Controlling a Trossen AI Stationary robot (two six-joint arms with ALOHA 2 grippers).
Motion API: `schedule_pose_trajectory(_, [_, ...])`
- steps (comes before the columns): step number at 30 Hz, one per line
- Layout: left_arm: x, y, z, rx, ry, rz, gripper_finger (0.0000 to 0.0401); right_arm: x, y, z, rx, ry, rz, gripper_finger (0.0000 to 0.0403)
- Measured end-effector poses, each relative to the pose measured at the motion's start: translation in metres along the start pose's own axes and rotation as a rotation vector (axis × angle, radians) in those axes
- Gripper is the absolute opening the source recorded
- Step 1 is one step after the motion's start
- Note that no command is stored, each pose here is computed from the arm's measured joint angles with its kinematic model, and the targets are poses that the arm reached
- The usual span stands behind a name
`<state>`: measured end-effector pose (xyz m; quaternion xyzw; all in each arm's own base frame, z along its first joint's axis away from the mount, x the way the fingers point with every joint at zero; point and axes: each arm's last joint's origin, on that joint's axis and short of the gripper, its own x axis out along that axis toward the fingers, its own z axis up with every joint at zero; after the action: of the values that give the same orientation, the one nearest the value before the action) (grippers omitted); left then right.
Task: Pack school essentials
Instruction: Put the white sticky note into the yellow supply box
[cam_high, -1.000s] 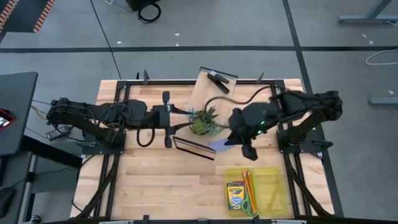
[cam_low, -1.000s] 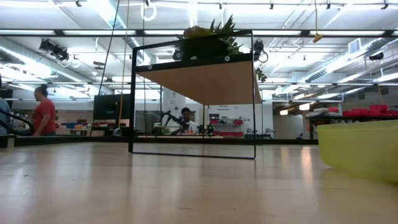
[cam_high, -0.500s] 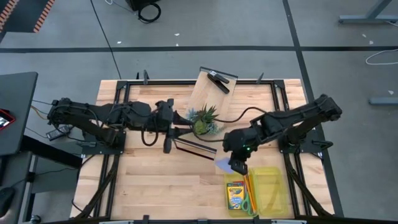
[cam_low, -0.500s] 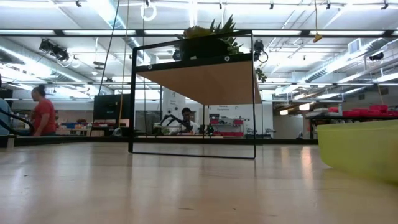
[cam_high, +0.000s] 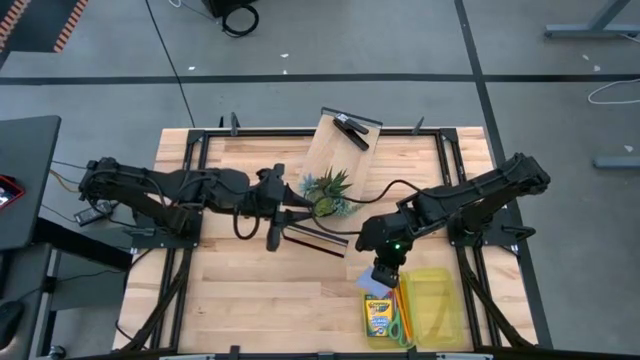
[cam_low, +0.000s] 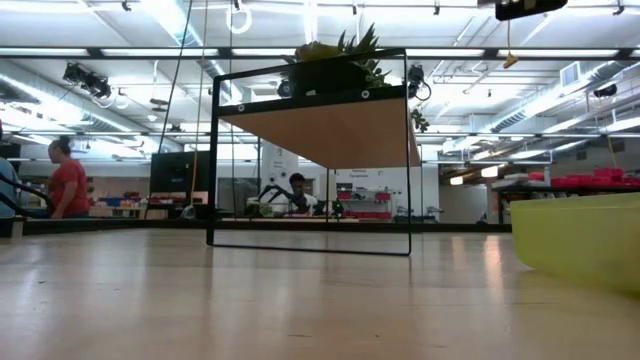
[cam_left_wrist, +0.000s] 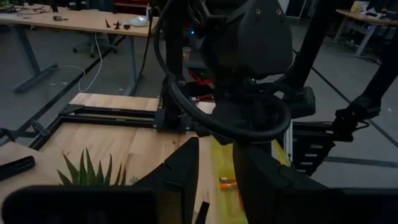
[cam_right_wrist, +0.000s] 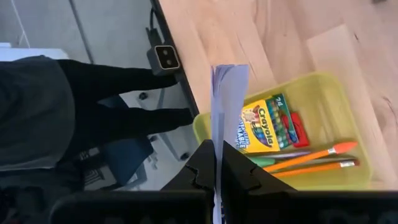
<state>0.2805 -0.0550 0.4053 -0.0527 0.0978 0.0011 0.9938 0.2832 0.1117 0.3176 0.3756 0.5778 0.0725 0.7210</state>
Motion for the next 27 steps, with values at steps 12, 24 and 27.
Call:
schedule_pose_trajectory(12, [0.0, -0.004, -0.001, 0.006, 0.006, -0.016, 0.0098, 0.019, -0.001, -0.006, -0.029, -0.006, 0.036, 0.0015])
schedule_pose_trajectory(24, [0.0, -0.004, -0.001, -0.007, 0.004, -0.016, 0.0094, 0.063, 0.0, -0.033, 0.004, 0.015, 0.135, 0.0016])
schedule_pose_trajectory(27, [0.0, -0.004, -0.001, -0.027, 0.004, -0.016, 0.009, 0.066, 0.0, -0.038, -0.012, 0.007, 0.122, 0.0016])
